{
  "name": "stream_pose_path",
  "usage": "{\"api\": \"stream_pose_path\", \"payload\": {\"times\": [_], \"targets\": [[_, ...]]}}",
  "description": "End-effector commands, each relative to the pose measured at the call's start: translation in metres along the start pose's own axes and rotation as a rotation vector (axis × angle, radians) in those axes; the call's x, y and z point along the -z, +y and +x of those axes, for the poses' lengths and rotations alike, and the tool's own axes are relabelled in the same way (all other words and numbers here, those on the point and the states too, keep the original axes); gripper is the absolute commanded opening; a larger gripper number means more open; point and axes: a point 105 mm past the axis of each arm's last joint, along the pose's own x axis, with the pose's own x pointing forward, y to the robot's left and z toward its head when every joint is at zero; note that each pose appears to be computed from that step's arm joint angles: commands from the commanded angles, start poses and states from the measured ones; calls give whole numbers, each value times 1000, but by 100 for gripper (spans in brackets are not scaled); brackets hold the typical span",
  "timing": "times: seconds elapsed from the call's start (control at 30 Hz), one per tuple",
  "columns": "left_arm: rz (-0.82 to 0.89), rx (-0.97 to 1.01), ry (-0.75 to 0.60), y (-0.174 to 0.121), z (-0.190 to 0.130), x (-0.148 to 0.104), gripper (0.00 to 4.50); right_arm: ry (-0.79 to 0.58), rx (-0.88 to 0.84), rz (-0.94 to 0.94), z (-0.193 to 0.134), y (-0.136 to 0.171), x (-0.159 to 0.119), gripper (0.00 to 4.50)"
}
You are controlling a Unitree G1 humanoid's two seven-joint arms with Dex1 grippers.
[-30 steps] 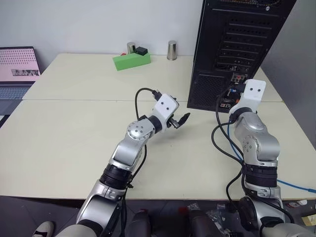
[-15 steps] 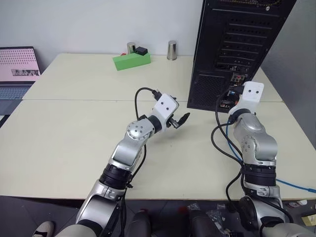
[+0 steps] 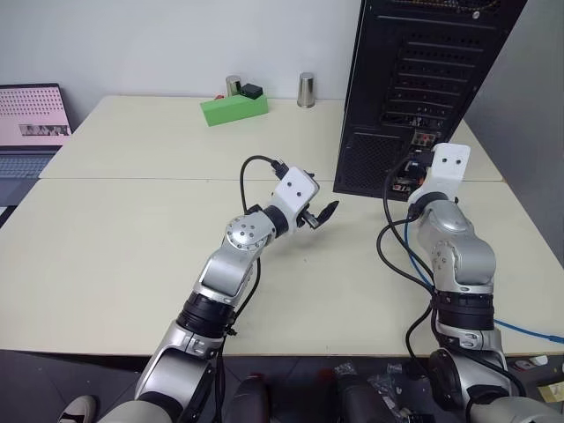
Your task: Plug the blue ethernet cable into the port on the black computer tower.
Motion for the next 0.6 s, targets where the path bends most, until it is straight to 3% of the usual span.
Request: {"api": "stream_pose_path", "payload": {"times": [0.03,0.6], "targets": [[32,-14,-60,3,-1,-16,414,-106,2,-2,-1,-2,-32,2],[30,-10,-60,0,-1,-15,414,-72,38,80,6,4,-33,2]]}}
